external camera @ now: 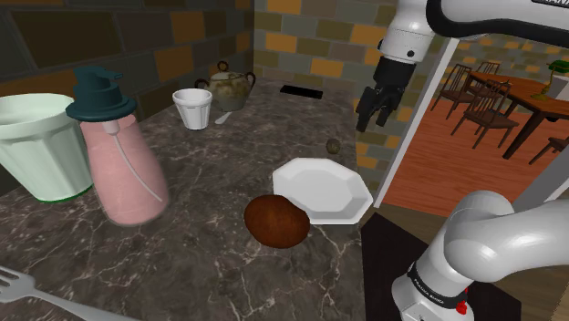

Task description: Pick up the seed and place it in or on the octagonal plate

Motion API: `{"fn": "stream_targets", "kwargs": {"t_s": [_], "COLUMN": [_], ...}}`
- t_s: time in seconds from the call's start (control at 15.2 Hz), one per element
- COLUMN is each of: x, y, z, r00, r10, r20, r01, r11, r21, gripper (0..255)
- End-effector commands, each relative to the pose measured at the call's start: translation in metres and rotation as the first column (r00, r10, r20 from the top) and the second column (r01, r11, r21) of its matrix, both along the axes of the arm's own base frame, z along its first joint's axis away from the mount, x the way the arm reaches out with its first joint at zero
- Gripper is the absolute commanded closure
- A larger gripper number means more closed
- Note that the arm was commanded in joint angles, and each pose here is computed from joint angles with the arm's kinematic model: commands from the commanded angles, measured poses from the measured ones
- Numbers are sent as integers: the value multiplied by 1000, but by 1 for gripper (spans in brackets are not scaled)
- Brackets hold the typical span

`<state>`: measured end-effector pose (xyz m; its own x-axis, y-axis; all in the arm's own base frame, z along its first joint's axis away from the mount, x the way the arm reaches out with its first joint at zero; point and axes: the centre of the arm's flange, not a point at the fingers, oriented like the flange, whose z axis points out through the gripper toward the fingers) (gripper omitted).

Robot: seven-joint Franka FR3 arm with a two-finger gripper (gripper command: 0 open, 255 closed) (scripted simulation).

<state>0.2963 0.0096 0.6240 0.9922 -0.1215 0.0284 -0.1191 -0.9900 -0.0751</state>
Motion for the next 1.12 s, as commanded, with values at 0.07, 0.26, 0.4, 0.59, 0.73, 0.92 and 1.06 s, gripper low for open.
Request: {"fn": "stream_targets", "kwargs": {"t_s": [0.07,0.26,0.4,0.59,0.73,0.92,1.06], "x": [8,35,54,68,67,66,66], "y": [17,66,98,117,115,112,111], "z": [0,-6,-12,-24,-34,-50,-58], "r00": [1000,997,993,990,990,990,990], "r10": [-16,-67,-103,-127,-127,-127,-127], "r20": [-11,-39,-55,-65,-65,-65,-65], "r01": [16,61,89,106,106,106,106], "r11": [999,988,973,960,960,960,960], "r21": [-35,-141,-212,-259,-259,-259,-259], "gripper": [0,0,0,0,0,0,0]}}
